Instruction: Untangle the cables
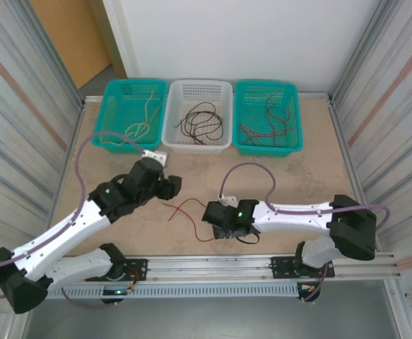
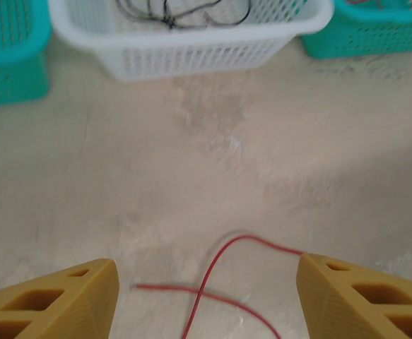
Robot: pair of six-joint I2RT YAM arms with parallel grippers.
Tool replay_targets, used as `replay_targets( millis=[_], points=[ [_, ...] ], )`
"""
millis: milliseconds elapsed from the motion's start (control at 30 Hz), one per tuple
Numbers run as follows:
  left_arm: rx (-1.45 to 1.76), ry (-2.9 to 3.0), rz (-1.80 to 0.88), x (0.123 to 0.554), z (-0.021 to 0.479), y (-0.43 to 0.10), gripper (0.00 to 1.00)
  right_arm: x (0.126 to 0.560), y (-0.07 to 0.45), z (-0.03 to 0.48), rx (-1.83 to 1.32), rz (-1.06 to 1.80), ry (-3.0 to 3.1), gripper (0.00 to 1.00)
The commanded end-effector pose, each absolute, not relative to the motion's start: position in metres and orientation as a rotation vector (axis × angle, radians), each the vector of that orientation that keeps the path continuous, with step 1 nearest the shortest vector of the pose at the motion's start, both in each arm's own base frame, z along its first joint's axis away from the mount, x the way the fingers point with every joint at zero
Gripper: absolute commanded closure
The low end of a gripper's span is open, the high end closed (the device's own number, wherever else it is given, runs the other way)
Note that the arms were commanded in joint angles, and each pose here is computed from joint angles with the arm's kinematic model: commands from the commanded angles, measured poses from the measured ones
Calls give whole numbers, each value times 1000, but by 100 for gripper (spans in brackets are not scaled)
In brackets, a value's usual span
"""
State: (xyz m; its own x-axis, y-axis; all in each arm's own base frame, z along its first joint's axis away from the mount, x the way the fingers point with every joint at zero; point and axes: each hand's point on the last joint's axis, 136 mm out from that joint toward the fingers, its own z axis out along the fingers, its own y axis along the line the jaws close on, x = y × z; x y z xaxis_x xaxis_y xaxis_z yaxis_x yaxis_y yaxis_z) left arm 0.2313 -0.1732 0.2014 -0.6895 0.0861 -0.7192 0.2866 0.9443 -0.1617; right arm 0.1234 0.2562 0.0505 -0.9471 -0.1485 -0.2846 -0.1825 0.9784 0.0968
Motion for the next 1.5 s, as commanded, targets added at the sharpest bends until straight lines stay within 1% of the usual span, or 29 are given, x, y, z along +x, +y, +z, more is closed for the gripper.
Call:
replay_targets(
  millis=[0,67,167,300,400,633,733,800,933,1033,1100,1167,1200,1467],
  points=[
    [130,2349,-408,218,189,-164,33,124,282,51,-127,268,2863,44],
    [125,2360,-449,214,175,-166,37,123,288,43,-110,280,2877,45],
    [107,2414,-512,207,150,-175,40,122,293,34,-95,279,2890,45],
    [102,2452,-518,203,131,-184,40,122,290,30,-40,236,2911,48],
    [127,2455,-518,202,128,-192,40,123,286,29,-6,212,2916,49],
    [174,2443,-520,208,139,-203,40,125,276,26,64,174,2927,60],
    [183,2440,-518,209,143,-204,40,126,275,25,77,174,2927,60],
    [184,2440,-522,209,144,-205,41,125,277,23,73,181,2933,62],
    [173,2448,-533,206,142,-204,43,124,277,22,69,181,2938,71],
    [160,2450,-543,203,140,-202,43,126,276,24,70,194,2924,81],
    [156,2450,-543,201,140,-199,43,129,280,31,56,221,2903,91],
    [154,2448,-540,200,142,-197,43,132,283,42,30,247,2869,98],
    [155,2444,-534,200,144,-195,44,136,284,51,16,259,2842,100],
    [165,2433,-540,198,155,-193,44,161,272,131,-97,265,2609,100]
  ],
)
